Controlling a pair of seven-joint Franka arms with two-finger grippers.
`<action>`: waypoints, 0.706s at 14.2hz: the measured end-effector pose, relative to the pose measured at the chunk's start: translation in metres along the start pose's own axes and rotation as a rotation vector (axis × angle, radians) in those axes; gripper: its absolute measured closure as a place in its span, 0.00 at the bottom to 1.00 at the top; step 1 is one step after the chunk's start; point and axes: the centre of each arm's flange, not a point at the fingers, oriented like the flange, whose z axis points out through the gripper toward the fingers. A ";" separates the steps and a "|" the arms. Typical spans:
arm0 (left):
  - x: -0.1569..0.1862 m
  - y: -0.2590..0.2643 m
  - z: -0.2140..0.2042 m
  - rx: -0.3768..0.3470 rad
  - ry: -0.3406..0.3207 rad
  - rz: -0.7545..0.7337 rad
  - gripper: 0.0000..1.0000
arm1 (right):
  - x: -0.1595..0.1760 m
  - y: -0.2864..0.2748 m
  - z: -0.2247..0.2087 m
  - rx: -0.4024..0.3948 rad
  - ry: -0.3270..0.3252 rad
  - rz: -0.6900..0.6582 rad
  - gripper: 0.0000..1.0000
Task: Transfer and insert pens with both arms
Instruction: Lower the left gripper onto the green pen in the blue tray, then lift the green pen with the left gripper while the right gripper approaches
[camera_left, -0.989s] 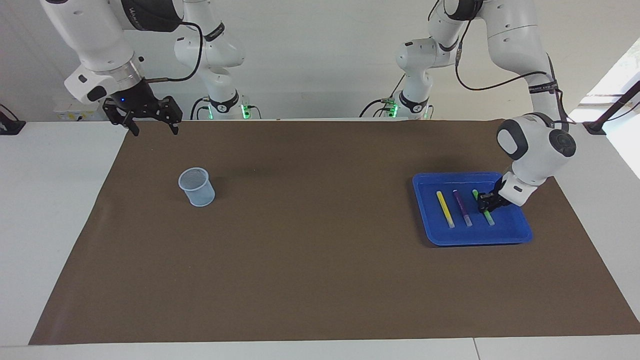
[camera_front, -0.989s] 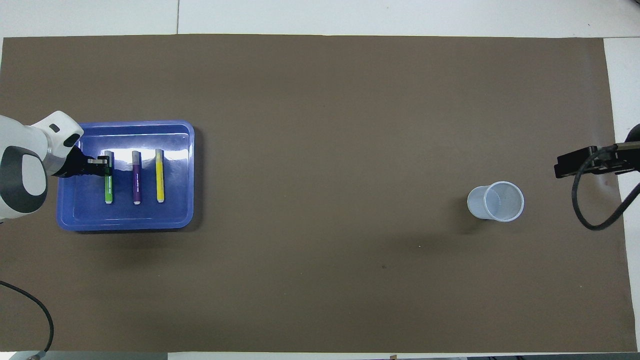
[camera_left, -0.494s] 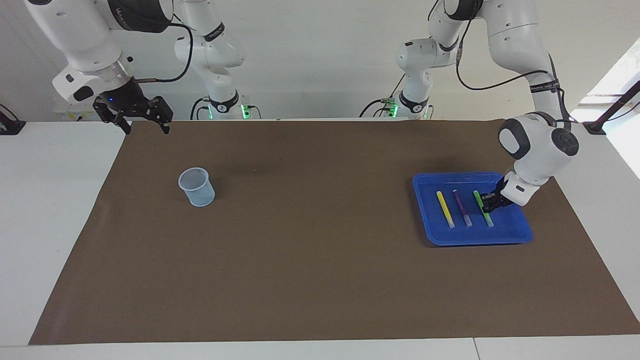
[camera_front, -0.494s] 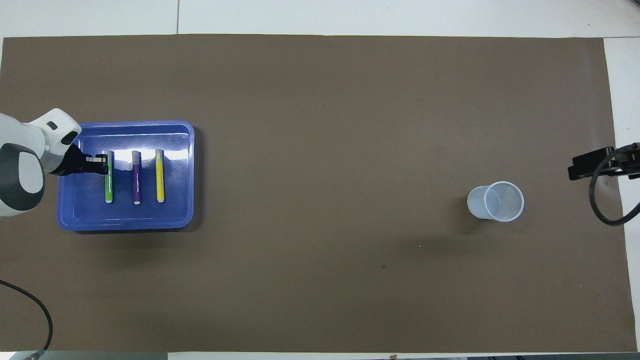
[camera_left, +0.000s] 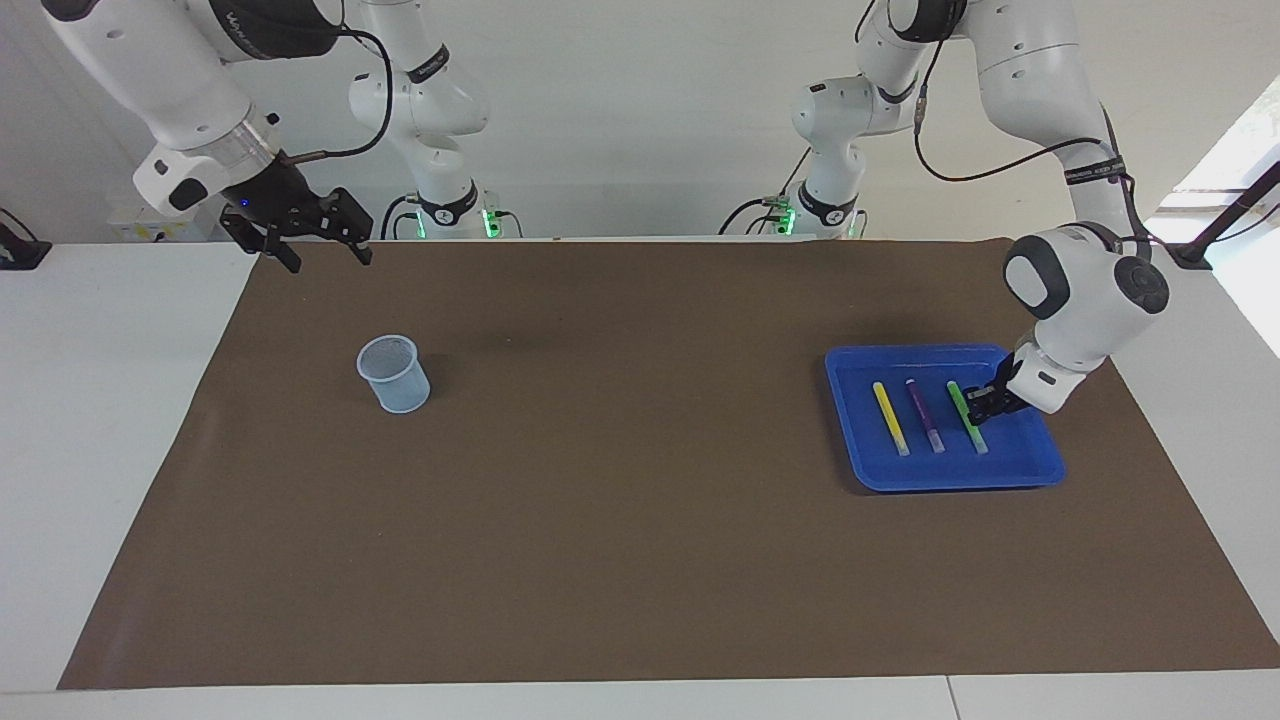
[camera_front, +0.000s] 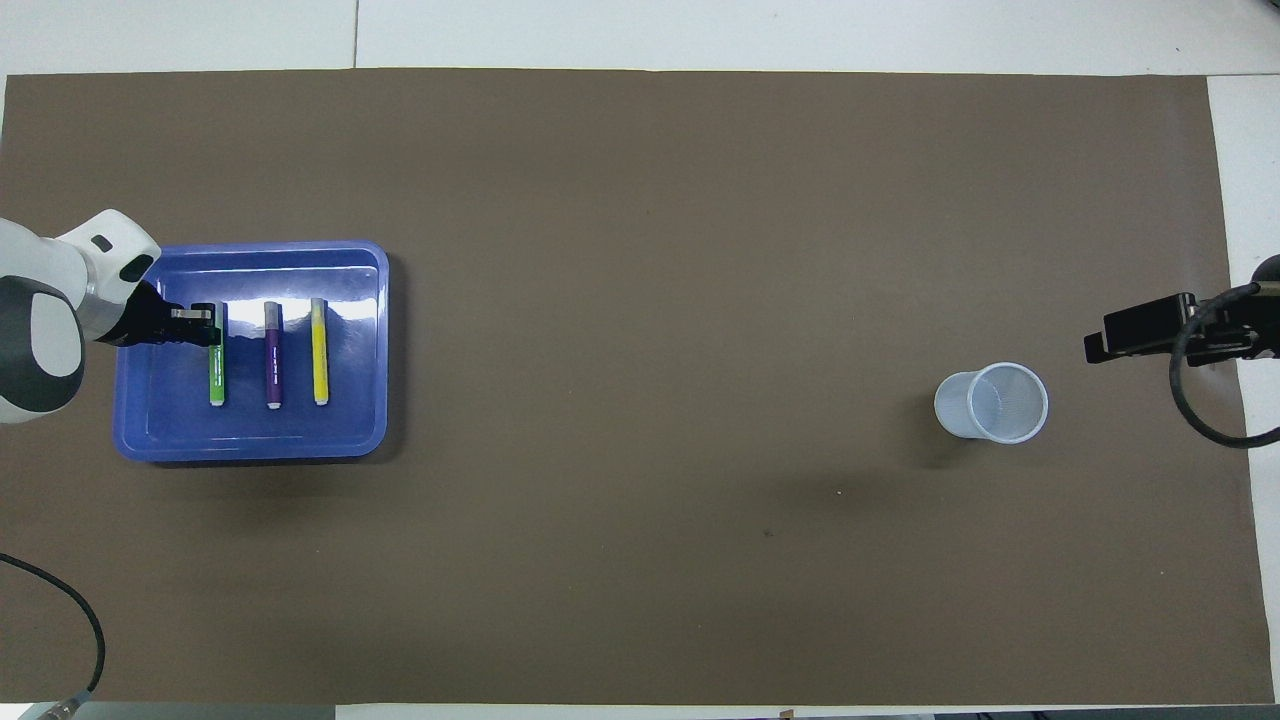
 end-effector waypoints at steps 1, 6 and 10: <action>0.000 0.000 0.002 0.000 -0.003 0.001 0.68 | -0.005 -0.002 0.002 0.002 -0.033 -0.003 0.00; 0.000 0.001 0.005 0.000 -0.005 0.001 0.17 | -0.028 -0.043 0.010 -0.007 -0.159 -0.083 0.00; 0.000 0.000 0.011 0.002 0.002 0.000 0.37 | -0.031 -0.061 0.009 0.089 -0.160 -0.109 0.00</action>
